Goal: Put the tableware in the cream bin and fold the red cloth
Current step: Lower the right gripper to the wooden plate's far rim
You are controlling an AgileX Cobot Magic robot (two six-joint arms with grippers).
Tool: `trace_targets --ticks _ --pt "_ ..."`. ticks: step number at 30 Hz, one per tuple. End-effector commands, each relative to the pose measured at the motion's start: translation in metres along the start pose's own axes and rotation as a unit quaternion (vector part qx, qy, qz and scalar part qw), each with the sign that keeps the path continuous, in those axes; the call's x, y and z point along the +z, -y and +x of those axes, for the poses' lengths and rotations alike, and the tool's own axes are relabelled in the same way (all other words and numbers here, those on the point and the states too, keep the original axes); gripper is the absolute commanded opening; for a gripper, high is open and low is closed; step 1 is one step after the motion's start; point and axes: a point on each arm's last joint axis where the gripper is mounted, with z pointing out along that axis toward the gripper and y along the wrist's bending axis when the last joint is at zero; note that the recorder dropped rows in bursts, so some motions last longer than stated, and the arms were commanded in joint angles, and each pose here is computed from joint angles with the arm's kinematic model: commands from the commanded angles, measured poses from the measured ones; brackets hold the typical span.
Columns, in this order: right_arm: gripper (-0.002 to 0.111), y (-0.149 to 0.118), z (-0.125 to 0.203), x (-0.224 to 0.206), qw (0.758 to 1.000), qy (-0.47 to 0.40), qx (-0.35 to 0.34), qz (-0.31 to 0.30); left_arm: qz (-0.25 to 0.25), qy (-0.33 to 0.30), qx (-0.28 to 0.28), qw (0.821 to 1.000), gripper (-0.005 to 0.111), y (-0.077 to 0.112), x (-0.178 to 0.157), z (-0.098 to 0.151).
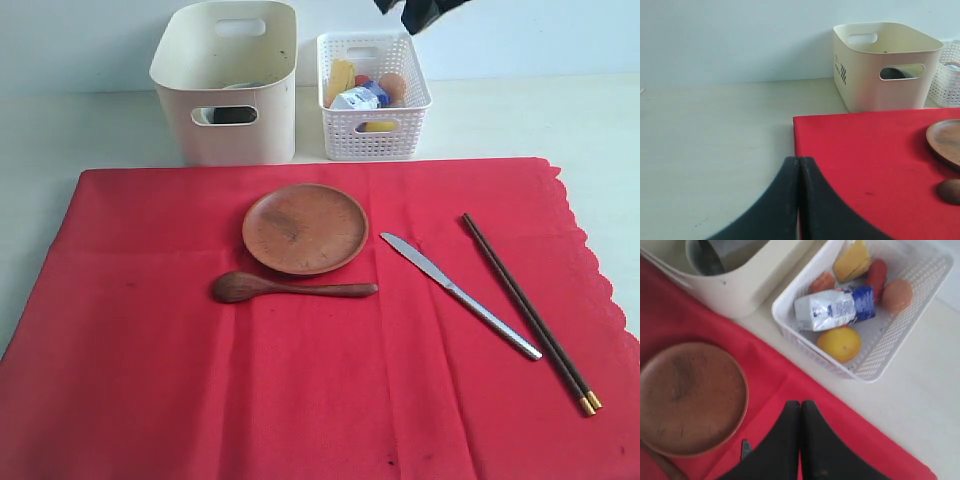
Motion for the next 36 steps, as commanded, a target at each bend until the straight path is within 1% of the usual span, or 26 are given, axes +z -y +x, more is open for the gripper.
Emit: trace_targets --ticks 1,6,12,18,22,23,26,27,31,33,36 --pt "0.000 -0.001 0.020 0.018 0.999 -0.037 -0.010 -0.010 0.001 0.005 -0.006 1.000 0.001 0.000 -0.001 -0.001" --pt "0.000 -0.004 0.038 0.046 0.998 -0.060 0.001 -0.027 0.001 0.005 -0.006 1.000 0.001 0.000 -0.001 -0.001" --pt "0.000 -0.010 0.049 0.082 0.992 -0.092 0.042 -0.078 0.001 0.005 -0.006 1.000 0.001 0.000 -0.001 -0.001" --pt "0.000 -0.012 0.063 0.123 0.986 -0.129 0.057 -0.092 0.001 0.005 -0.006 1.000 0.001 0.000 -0.001 -0.001" --pt "0.001 -0.013 0.069 0.140 0.982 -0.137 0.077 -0.104 0.001 0.005 -0.006 1.000 0.001 0.000 -0.001 -0.001" --pt "0.002 -0.013 0.070 0.144 0.982 -0.138 0.078 -0.103 0.001 0.005 -0.006 1.000 0.001 0.000 -0.001 -0.001" --pt "0.013 -0.012 0.073 0.152 0.982 -0.137 0.080 -0.100 0.001 0.005 -0.006 1.000 0.001 0.000 -0.001 -0.001" --pt "0.018 -0.012 0.073 0.154 0.983 -0.136 0.081 -0.098 0.001 0.005 -0.006 1.000 0.001 0.000 -0.001 -0.001" --pt "0.035 -0.014 0.071 0.155 0.981 -0.128 0.097 -0.110 0.001 0.005 -0.006 1.000 0.001 0.000 -0.001 -0.001" --pt "0.040 -0.020 0.069 0.155 0.980 -0.122 0.102 -0.123 0.001 0.005 -0.006 1.000 0.001 0.000 -0.001 -0.001" --pt "0.041 -0.030 0.068 0.159 0.979 -0.116 0.087 -0.145 0.001 0.005 -0.006 1.000 0.001 0.000 -0.001 -0.001"
